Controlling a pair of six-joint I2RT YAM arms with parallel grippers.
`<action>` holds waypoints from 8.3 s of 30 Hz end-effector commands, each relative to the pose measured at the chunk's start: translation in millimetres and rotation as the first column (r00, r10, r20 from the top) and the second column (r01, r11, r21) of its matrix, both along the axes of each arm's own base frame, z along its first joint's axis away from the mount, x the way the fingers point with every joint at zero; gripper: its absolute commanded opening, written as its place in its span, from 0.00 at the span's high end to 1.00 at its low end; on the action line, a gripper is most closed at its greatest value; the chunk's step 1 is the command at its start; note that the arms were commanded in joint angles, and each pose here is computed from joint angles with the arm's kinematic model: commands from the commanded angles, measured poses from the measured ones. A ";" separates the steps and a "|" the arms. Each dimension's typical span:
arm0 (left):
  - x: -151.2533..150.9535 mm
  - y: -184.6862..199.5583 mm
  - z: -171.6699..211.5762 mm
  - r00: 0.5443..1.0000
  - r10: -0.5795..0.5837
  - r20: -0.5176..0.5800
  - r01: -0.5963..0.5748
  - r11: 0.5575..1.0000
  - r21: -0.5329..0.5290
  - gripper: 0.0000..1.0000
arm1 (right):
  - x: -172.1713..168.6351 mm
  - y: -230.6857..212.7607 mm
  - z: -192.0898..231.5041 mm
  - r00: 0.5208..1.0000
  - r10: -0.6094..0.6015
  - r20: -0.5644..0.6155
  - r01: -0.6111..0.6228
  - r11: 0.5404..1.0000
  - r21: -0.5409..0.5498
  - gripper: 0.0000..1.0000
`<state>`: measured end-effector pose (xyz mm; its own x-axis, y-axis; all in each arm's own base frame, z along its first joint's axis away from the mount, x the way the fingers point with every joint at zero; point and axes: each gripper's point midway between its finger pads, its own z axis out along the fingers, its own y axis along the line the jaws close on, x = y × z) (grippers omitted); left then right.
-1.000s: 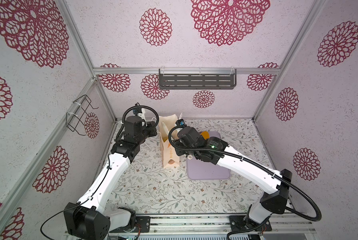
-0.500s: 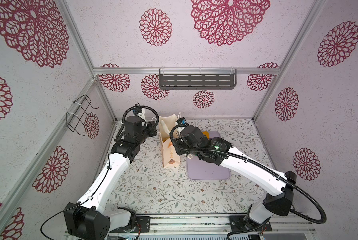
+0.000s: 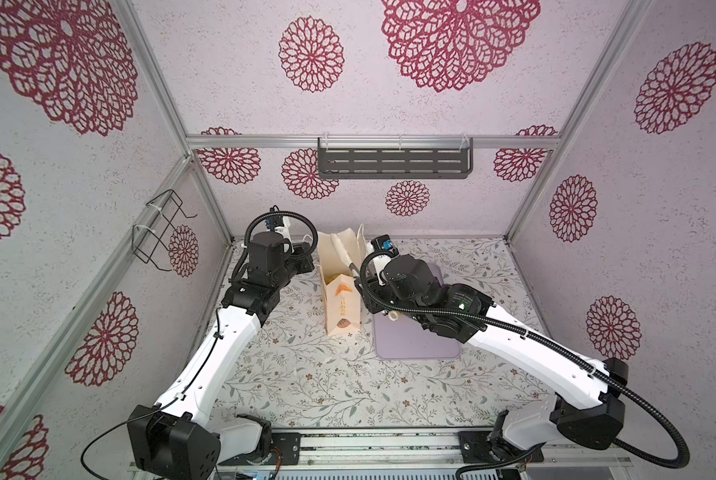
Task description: Place the fake bread into the paper bag
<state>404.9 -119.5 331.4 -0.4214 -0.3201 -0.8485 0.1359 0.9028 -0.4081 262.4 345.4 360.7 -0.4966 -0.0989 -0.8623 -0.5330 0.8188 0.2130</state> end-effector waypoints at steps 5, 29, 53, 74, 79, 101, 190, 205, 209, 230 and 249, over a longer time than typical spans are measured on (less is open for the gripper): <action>0.8 0.9 3.0 1.000 0.011 0.015 -0.011 1.000 0.005 1.00 | -2.6 -23.5 41.7 0.993 -0.037 0.108 0.030 0.997 0.068 0.53; -1.3 -12.2 5.4 0.997 -0.074 0.038 0.073 0.997 0.022 1.00 | 1.7 -94.1 14.6 0.971 -0.171 0.170 0.189 0.977 -0.099 0.48; 2.3 3.0 -1.0 1.000 0.005 0.017 -0.006 0.999 0.053 1.00 | 31.2 -162.7 -56.0 0.951 -0.289 0.114 0.307 0.929 -0.208 0.51; 7.6 -0.5 -10.8 1.000 -0.005 -0.007 0.006 0.998 0.057 1.00 | 38.0 -143.8 -137.9 0.996 -0.084 -0.024 0.070 0.930 -0.360 0.52; 7.7 -0.7 -12.5 1.000 -0.005 -0.011 0.006 0.998 0.059 1.00 | 41.1 -138.6 -158.3 0.998 -0.024 -0.064 -0.006 0.904 -0.427 0.50; 8.9 -0.5 -13.8 1.000 -0.003 -0.016 0.004 0.998 0.060 1.00 | 58.5 -147.6 -213.9 0.979 0.005 -0.203 -0.115 0.837 -0.535 0.47; 6.5 -0.6 -9.3 1.000 -0.003 -0.011 0.004 0.999 0.051 1.00 | 29.3 -132.2 -210.4 0.963 0.013 -0.269 -0.077 0.971 -0.228 0.70; 4.6 -3.6 -7.6 1.000 -0.011 -0.013 0.011 0.999 0.033 1.00 | 16.5 -147.9 -176.5 0.977 -0.071 -0.202 0.048 0.992 -0.117 0.73; 2.8 -2.9 -4.0 1.000 -0.008 -0.004 0.008 0.999 0.035 1.00 | 15.4 -147.6 -169.2 0.978 -0.075 -0.195 0.055 0.993 -0.104 0.73; 1.6 1.5 2.4 0.999 0.034 -0.021 -0.034 0.999 0.008 1.00 | 10.6 -136.1 -103.0 0.989 -0.105 -0.101 0.100 0.993 -0.057 0.81; -1.6 -0.2 7.3 1.000 0.021 -0.008 -0.021 1.000 0.001 1.00 | 4.4 -125.1 -32.9 0.993 -0.110 -0.040 0.109 0.994 -0.028 0.84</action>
<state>409.4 -116.9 319.1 -0.4504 -0.3269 -0.8308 0.0804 0.9119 -0.4024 260.8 220.6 285.8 -0.6121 -0.1300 -0.7800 -0.4428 0.8736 0.2019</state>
